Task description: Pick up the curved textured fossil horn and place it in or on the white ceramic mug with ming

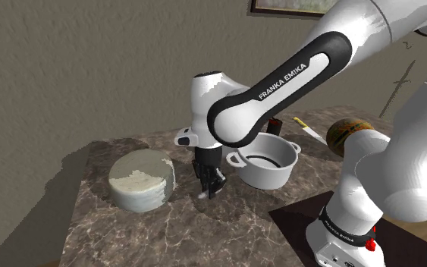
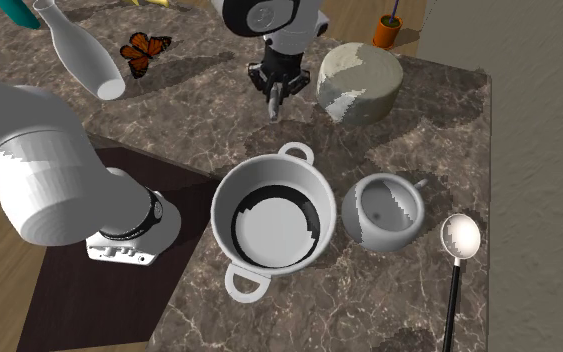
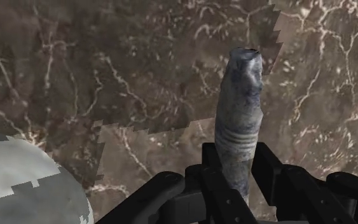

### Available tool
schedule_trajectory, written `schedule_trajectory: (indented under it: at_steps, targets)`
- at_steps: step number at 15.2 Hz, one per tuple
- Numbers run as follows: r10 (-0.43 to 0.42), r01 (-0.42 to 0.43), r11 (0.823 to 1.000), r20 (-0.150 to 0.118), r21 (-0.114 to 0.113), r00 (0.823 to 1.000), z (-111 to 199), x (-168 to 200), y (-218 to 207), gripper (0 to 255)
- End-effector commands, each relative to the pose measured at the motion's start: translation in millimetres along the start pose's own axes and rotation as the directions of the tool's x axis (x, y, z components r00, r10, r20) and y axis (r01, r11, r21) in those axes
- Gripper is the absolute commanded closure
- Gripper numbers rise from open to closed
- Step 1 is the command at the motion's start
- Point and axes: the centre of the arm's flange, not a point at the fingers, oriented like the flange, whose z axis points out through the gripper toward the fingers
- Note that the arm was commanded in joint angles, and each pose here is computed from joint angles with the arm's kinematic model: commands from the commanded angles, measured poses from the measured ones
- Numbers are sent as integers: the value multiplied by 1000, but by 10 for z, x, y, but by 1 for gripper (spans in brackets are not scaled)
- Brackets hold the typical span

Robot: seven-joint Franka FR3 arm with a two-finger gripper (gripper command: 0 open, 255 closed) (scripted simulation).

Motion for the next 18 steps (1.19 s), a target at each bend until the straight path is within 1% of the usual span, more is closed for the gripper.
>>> schedule_trajectory:
  at_steps: [1, 15, 16, 18]
  targets:
    - [0, 0, 1000, 0, 0, 1000, -115, 15, -24, 255]
    - [0, 0, 1000, 0, 0, 1000, -844, 62, -140, 255]
    - [0, 0, 1000, 0, 0, 1000, -854, 62, -142, 255]
    - [0, 0, 1000, 0, 0, 1000, -898, -117, 47, 255]
